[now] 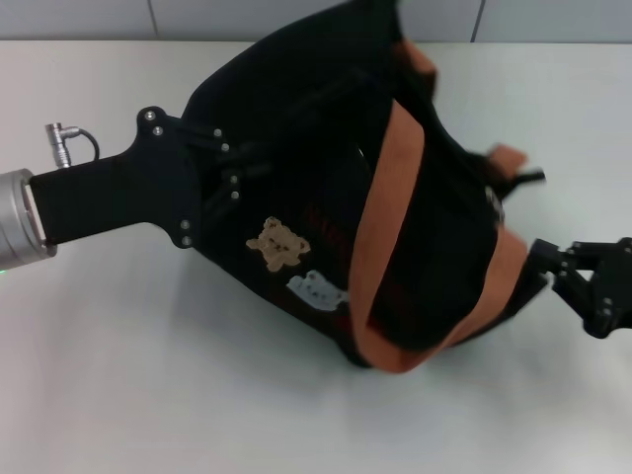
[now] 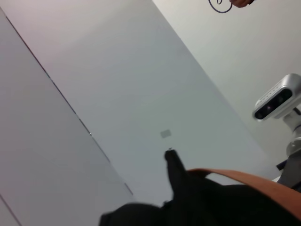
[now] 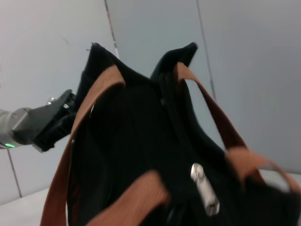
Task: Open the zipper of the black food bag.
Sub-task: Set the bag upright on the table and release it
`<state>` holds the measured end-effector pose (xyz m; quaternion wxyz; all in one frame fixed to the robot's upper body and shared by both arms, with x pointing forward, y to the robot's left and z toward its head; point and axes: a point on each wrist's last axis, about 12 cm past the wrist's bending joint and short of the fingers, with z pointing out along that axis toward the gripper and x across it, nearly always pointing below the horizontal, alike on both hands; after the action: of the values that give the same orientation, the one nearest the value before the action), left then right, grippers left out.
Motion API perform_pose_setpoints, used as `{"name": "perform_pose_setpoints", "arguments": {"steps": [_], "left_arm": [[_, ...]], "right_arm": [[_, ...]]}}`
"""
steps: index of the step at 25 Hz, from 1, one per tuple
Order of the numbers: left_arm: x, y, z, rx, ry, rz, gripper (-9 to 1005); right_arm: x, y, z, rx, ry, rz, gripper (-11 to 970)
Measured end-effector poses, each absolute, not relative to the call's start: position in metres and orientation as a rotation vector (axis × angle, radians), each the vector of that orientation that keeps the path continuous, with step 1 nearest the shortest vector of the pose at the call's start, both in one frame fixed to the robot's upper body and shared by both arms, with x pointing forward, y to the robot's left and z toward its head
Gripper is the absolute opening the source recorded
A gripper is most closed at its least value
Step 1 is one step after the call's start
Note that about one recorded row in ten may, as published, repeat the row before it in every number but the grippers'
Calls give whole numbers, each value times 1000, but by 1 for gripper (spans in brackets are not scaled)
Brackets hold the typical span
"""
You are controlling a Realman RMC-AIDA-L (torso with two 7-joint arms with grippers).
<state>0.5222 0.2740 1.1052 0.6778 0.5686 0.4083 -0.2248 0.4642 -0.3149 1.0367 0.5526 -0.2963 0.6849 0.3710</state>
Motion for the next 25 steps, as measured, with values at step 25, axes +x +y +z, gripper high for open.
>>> {"name": "perform_pose_setpoints", "arguments": {"steps": [25], "left_arm": [[490, 243, 1025, 772, 1297, -401, 66]], "right_arm": [[469, -330, 1049, -319, 1460, 737, 342]]}}
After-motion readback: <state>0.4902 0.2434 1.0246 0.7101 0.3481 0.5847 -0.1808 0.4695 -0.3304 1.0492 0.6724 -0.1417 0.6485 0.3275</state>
